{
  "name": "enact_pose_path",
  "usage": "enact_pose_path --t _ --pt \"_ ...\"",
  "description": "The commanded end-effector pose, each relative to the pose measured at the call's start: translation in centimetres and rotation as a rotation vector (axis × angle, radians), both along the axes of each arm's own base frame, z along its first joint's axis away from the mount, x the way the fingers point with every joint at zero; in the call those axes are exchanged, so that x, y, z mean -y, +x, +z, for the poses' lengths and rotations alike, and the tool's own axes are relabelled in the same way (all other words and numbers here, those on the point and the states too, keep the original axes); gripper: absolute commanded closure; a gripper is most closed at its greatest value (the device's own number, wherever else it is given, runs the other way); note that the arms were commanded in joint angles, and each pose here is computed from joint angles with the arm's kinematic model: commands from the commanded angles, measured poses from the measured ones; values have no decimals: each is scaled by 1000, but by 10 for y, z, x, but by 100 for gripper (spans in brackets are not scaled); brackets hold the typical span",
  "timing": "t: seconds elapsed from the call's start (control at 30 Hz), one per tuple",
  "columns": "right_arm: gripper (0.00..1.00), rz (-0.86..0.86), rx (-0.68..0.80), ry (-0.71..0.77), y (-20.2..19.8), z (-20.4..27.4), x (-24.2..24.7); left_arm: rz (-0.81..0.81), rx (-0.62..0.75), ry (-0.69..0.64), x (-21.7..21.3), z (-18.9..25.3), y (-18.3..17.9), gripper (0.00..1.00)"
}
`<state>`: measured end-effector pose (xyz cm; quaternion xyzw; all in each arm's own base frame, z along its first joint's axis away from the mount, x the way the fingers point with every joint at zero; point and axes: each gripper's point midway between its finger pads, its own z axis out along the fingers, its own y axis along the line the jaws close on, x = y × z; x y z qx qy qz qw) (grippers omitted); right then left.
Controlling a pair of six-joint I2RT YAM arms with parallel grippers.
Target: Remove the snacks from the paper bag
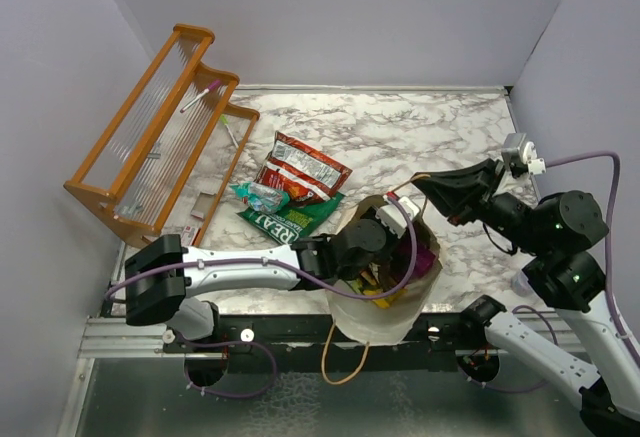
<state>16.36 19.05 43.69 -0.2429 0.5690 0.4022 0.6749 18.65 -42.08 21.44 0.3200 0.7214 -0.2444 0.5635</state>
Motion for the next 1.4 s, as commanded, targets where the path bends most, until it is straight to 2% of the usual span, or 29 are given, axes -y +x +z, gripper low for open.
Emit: enact_pose_path --t 0.0,0.17,0.3,0.4,0.57,0.7,0.77,0.9,0.93,1.03,1.1,1.2,1.3,1.37 --pt "98 126 232 112 -46 70 6 67 -19 -10 2 -9 15 100" --pt "98 207 296 124 -70 74 7 92 -51 54 0 -44 25 100" --pt "98 110 264 123 -58 68 17 48 -81 73 2 -63 22 100" --pt "98 37 202 84 -43 51 21 -32 -79 17 6 -48 10 99" --pt "98 -49 120 57 -28 25 29 -132 -33 -124 1 -4 -8 75" --pt "98 -31 133 63 -33 26 28 -145 -29 -157 -5 8 -12 48" --pt "98 -27 138 60 -34 27 28 -158 -42 -161 -3 9 -15 39" --pt "98 -48 128 51 -29 27 29 -222 -67 -180 0 13 -27 7" --pt "98 -49 126 48 -29 27 29 -246 -69 -183 0 15 -31 1" --pt "98 -50 122 49 -28 26 29 -279 -80 -191 -4 24 -40 1" --pt "98 -13 137 37 -33 25 25 -201 -93 -201 -14 33 -32 1" --pt "98 169 216 2 -61 24 7 -67 -112 -179 -28 38 -16 1" --pt "98 321 239 -26 -79 17 -8 -142 -109 -198 -22 59 -26 1" --pt "98 314 198 -37 -72 12 -10 -226 -111 -258 -17 79 -40 1"
